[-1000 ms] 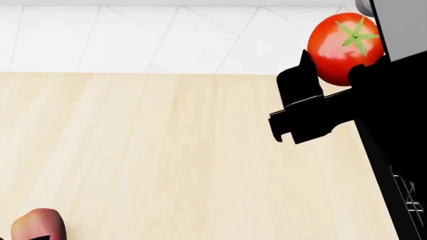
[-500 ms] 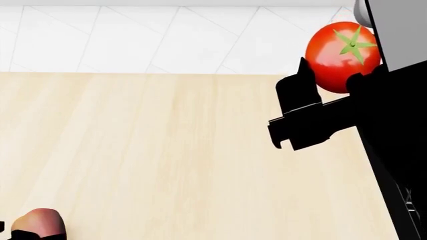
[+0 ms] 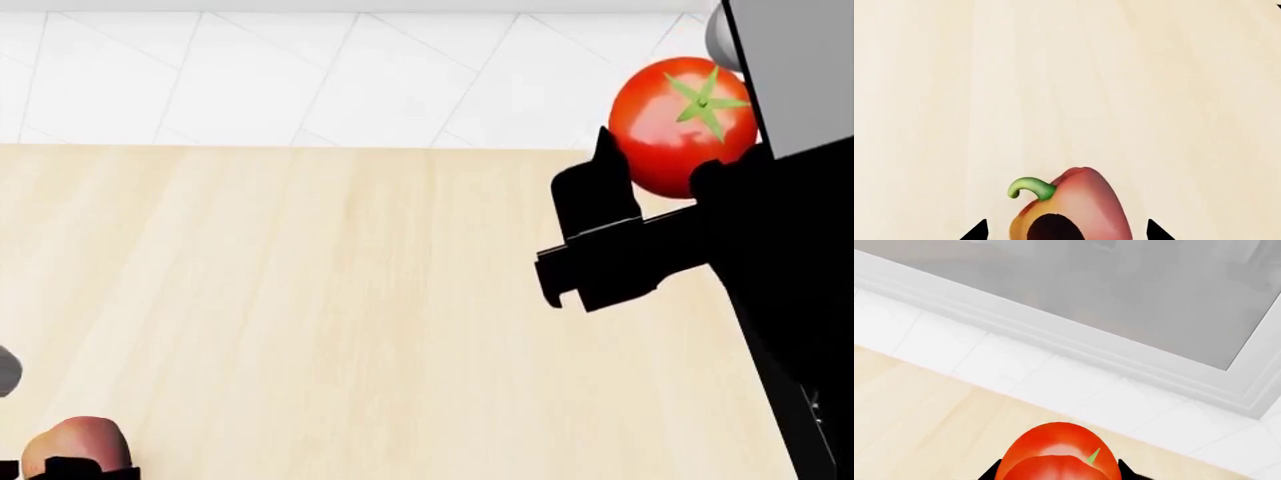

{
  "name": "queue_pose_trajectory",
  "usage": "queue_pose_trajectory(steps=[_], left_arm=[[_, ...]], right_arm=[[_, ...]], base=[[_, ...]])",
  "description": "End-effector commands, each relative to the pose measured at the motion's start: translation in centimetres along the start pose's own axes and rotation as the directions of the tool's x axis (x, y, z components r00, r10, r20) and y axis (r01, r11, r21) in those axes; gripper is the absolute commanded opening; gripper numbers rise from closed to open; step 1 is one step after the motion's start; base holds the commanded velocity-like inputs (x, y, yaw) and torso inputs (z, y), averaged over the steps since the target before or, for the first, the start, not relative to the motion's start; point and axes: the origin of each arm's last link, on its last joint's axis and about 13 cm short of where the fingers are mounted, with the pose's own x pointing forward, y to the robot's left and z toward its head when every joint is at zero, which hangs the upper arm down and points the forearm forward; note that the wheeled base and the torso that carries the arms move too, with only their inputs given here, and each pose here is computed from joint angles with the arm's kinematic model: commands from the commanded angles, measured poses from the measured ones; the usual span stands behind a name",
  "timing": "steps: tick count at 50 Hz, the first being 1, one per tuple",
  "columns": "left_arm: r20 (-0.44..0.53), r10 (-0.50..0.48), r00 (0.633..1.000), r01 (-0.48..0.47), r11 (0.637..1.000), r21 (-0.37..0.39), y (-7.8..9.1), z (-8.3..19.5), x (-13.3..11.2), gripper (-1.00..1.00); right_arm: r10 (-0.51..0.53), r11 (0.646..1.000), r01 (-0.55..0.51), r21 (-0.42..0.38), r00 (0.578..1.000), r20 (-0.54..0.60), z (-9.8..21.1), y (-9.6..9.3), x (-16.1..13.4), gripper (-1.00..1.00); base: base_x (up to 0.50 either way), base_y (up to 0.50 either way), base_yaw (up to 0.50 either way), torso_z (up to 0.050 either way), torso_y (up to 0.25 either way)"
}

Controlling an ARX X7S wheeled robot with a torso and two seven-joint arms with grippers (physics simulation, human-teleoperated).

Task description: Place the avocado, onion, tomato and bell pepper on the cutting board.

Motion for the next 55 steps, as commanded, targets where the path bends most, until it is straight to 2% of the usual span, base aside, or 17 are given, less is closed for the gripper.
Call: queue_pose_trajectory(steps=[1, 7, 8, 12, 13, 19, 22, 23, 30, 32, 36, 38, 41, 42, 46, 55], left_arm=[[-0.013, -0.006, 1.0, 0.006, 1.0, -0.029, 0.1, -0.7, 1.2, 1.0], [-0.011, 0.009, 1.0, -0.009, 0.999, -0.031, 0.3, -0.8, 1.8, 1.0], [-0.005, 0.01, 1.0, -0.01, 1.0, -0.028, 0.3, -0.8, 1.7, -1.0], [0.036, 0.005, 0.999, -0.005, 1.0, 0.012, -0.1, -0.5, 0.9, -1.0], [0.028, -0.007, 1.0, 0.007, 1.0, -0.003, -0.2, -0.4, 0.5, -1.0], [0.076, -0.023, 0.997, 0.022, 1.0, 0.014, -0.6, 0.4, -0.7, -1.0], [0.116, -0.026, 0.993, 0.021, 0.999, 0.047, -0.8, 1.1, -1.5, -1.0], [0.167, -0.041, 0.985, 0.025, 0.995, 0.1, -1.1, 1.4, -2.3, -1.0], [0.242, -0.062, 0.968, 0.034, 0.993, 0.117, -2.0, 2.1, -4.5, -1.0], [0.306, -0.049, 0.951, -0.005, 0.985, 0.173, -2.1, 2.4, -4.9, -1.0], [0.38, -0.036, 0.924, -0.035, 0.983, 0.18, -2.1, 3.5, -5.8, -1.0], [0.393, -0.044, 0.918, -0.014, 0.989, 0.144, -2.2, 3.8, -6.2, -1.0], [0.432, -0.061, 0.9, 0.003, 0.991, 0.132, -2.3, 3.9, -6.8, -1.0], [0.472, -0.06, 0.88, -0.01, 0.99, 0.144, -2.4, 4.0, -7.2, -1.0], [0.537, -0.059, 0.842, -0.04, 0.984, 0.171, -2.2, 4.2, -7.3, -1.0], [0.631, -0.078, 0.772, -0.019, 0.989, 0.146, -1.8, 4.5, -9.6, -1.0]], right_arm=[[-0.002, 1.0, 0.002, -0.008, 1.0, 0.001, -0.2, 0.0, 0.0, -1.0], [-0.005, 1.0, 0.005, -0.006, 1.0, -0.002, -0.3, -0.1, -0.1, -1.0], [-0.005, 1.0, 0.005, -0.006, 1.0, -0.002, -0.2, -0.1, -0.1, -1.0], [-0.002, 1.0, 0.002, -0.008, 1.0, -0.002, -0.3, 0.0, 0.0, -1.0], [-0.001, 1.0, 0.001, -0.004, 1.0, -0.003, -0.2, 0.0, -0.1, -1.0], [0.002, 1.0, -0.002, 0.004, 1.0, -0.007, -0.4, 0.1, 0.0, -1.0], [0.006, 1.0, -0.006, 0.003, 1.0, -0.003, -0.4, 0.2, -0.1, -1.0], [0.007, 1.0, -0.007, -0.001, 1.0, 0.003, -0.5, 0.3, -0.2, -1.0], [0.003, 1.0, -0.004, 0.008, 1.0, 0.021, -0.5, 0.5, -1.3, -1.0], [0.004, 1.0, -0.004, 0.014, 1.0, 0.03, -0.4, 0.6, -1.7, -1.0], [0.002, 1.0, -0.004, 0.022, 0.999, 0.047, -0.4, 0.8, -2.4, -1.0], [-0.002, 1.0, 0.0, 0.022, 0.998, 0.062, -0.3, 0.9, -2.8, -1.0], [-0.015, 0.999, 0.011, 0.033, 0.995, 0.097, -0.2, 1.2, -3.5, -1.0], [-0.017, 0.999, 0.013, 0.038, 0.994, 0.112, -0.1, 1.4, -4.0, -1.0], [-0.029, 0.999, 0.024, 0.036, 0.989, 0.146, -0.1, 1.8, -5.3, -1.0], [-0.033, 0.999, 0.03, 0.016, 0.974, 0.226, 0.7, 2.9, -7.9, -1.0]], base=[[0.0, 0.0, 0.0, 0.0, 0.0], [0.0, 0.0, 0.0, 0.0, 0.0], [0.0, 0.0, 0.0, 0.0, 0.0], [0.0, 0.0, 0.0, 0.0, 0.0], [0.0, 0.0, 0.0, 0.0, 0.0], [0.0, 0.0, 0.0, 0.0, 0.0], [0.0, 0.0, 0.0, 0.0, 0.003], [0.0, 0.0, 0.0, 0.0, 0.0], [0.0, 0.0, 0.0, 0.0, 0.0], [0.0, 0.0, 0.0, 0.0, 0.0], [0.0, 0.0, 0.0, 0.0, 0.0], [0.0, 0.0, 0.0, 0.0, 0.0], [0.0, 0.0, 0.0, 0.0, 0.0], [0.0, 0.0, 0.0, 0.0, 0.0], [0.0, 0.0, 0.0, 0.0, 0.0], [0.0, 0.0, 0.0, 0.0, 0.0]])
